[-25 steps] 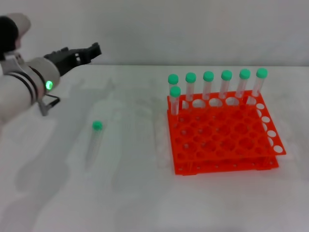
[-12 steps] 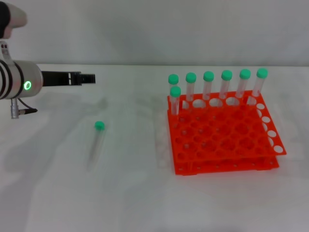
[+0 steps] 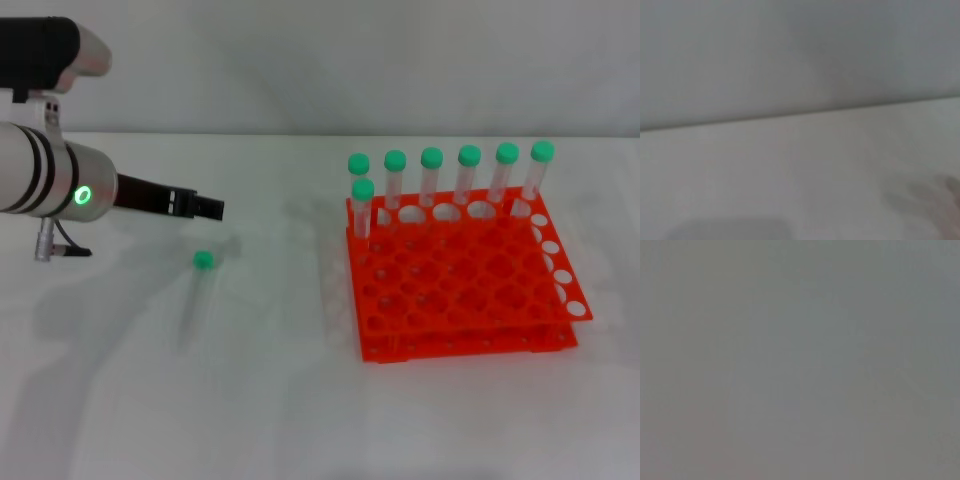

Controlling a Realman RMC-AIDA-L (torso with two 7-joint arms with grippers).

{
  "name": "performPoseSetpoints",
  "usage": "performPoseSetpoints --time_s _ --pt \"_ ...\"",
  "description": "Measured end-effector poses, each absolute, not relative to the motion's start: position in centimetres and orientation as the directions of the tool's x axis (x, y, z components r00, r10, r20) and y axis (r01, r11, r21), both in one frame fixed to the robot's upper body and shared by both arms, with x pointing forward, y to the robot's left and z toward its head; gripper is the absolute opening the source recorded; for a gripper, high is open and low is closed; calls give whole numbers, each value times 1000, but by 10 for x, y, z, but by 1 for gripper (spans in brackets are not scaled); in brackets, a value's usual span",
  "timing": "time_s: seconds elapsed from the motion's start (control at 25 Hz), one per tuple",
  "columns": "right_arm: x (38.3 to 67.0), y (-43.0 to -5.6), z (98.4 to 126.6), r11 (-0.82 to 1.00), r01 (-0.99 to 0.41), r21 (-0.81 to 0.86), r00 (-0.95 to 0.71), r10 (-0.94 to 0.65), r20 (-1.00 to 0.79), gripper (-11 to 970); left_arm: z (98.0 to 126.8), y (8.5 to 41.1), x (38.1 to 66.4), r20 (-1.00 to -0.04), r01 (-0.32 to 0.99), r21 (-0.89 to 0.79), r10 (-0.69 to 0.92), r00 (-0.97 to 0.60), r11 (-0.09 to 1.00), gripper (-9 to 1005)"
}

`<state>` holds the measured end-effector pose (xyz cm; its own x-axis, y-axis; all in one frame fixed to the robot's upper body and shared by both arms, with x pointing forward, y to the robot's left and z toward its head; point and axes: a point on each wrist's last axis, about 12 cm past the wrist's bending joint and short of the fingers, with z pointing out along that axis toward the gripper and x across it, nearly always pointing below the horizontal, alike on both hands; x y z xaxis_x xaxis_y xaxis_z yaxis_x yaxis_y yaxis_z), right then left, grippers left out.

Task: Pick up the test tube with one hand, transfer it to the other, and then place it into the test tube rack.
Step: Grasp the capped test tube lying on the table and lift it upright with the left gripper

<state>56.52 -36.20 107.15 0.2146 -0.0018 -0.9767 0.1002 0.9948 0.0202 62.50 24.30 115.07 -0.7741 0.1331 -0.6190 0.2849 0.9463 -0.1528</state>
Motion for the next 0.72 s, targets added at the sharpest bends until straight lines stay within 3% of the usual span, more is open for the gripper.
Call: performPoseSetpoints --time_s 0.72 --pt "571 -359 1076 996 88 12 225 -8 -974 871 1133 243 610 -463 220 -225 94 -882 949 889"
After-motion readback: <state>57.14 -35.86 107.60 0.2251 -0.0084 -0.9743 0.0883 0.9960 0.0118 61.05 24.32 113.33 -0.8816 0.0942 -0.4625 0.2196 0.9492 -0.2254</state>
